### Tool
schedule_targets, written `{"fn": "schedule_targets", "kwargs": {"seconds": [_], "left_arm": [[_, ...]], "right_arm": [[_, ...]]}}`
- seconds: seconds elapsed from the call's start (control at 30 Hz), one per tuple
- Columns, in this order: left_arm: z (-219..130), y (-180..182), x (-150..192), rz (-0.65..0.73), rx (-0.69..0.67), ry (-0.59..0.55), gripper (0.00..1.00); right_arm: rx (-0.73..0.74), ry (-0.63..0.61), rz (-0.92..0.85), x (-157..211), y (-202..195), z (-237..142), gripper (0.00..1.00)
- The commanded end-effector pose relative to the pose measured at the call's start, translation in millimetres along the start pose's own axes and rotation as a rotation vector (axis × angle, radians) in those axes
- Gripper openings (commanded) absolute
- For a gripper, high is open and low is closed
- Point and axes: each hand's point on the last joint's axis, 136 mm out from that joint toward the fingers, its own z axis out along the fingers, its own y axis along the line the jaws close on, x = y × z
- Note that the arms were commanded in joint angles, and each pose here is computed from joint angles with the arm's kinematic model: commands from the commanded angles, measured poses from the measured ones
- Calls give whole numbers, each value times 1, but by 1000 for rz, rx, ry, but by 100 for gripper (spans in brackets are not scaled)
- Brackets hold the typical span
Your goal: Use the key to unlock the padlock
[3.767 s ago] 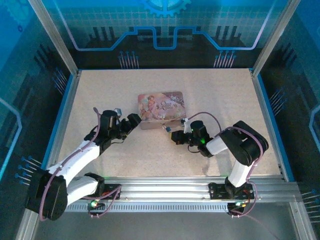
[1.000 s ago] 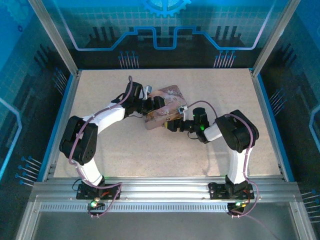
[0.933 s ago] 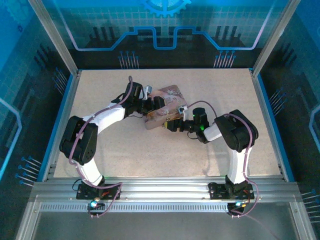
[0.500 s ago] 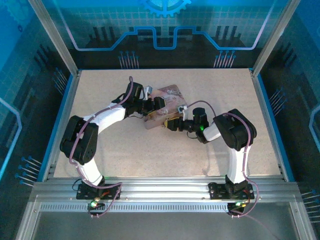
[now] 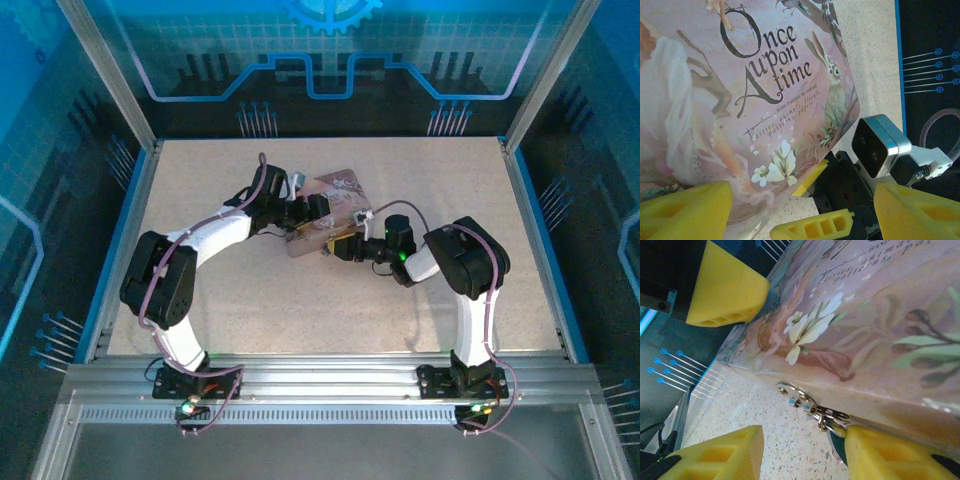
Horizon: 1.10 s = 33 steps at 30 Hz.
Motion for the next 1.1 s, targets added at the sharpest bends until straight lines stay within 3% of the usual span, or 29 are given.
{"fn": "schedule_targets", "kwargs": {"seconds": [0.0,0.57,0.9,1.07], "left_arm": [[8,4,9,2,1,34,76],[7,4,11,0,3,32,75],[7,7,13,-5,-2,32,75],[6,10,14,-4,-11,28,75]], "right_arm": [[-34,-5,-30,-3,7,7,43],[9,-10,15,-4,-7,15,21],[28,-21,22,-6,-11,17,3],[50,-25,39,-2,-16,12,0]]}}
